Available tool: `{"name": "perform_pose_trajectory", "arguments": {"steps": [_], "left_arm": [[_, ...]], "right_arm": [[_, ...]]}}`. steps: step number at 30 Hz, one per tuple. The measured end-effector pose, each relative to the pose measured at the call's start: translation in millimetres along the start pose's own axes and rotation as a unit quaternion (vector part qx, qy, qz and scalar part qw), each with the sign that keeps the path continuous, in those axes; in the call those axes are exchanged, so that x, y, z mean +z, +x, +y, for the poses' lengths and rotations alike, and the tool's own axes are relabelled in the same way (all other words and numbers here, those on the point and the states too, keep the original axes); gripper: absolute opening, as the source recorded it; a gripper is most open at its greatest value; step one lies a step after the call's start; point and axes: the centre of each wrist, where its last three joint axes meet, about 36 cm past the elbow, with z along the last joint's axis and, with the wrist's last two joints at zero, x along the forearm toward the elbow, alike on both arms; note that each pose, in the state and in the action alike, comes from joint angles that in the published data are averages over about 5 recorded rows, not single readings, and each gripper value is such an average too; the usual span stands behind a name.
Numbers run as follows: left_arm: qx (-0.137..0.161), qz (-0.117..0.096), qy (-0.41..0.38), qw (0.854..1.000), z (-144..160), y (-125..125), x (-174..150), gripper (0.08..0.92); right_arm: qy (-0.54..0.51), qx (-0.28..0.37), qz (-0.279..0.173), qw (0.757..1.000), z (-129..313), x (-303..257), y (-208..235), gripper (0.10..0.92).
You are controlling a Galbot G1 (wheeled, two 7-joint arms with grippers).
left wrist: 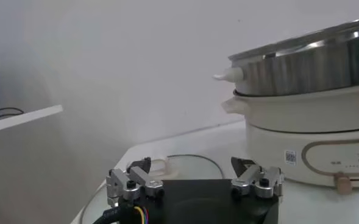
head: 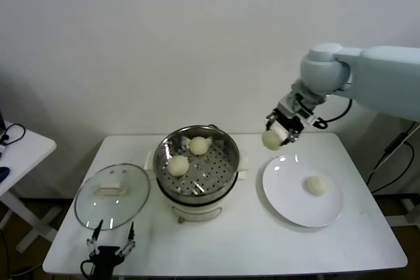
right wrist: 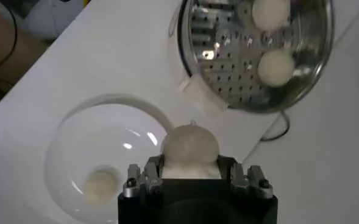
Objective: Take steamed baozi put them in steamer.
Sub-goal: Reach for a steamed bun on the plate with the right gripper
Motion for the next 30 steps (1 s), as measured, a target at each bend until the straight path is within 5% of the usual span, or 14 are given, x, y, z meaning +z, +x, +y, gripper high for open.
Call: {"name": "perform_pose_trajectory", "arguments": {"steps": [10,30], "left_arm": [[0.001,-0.001,-0.001,1.0,1,-1,-1,0.823],[-0.006,0.005,-0.003,1.0,6,0,2,0.823]], "right_arm": [[0.178,0.019,-0.022,0.984,-45,-71,-10,0.578],[0.313,-0.002,-0.081,0.946,-102,-132,-135,0.577]]}}
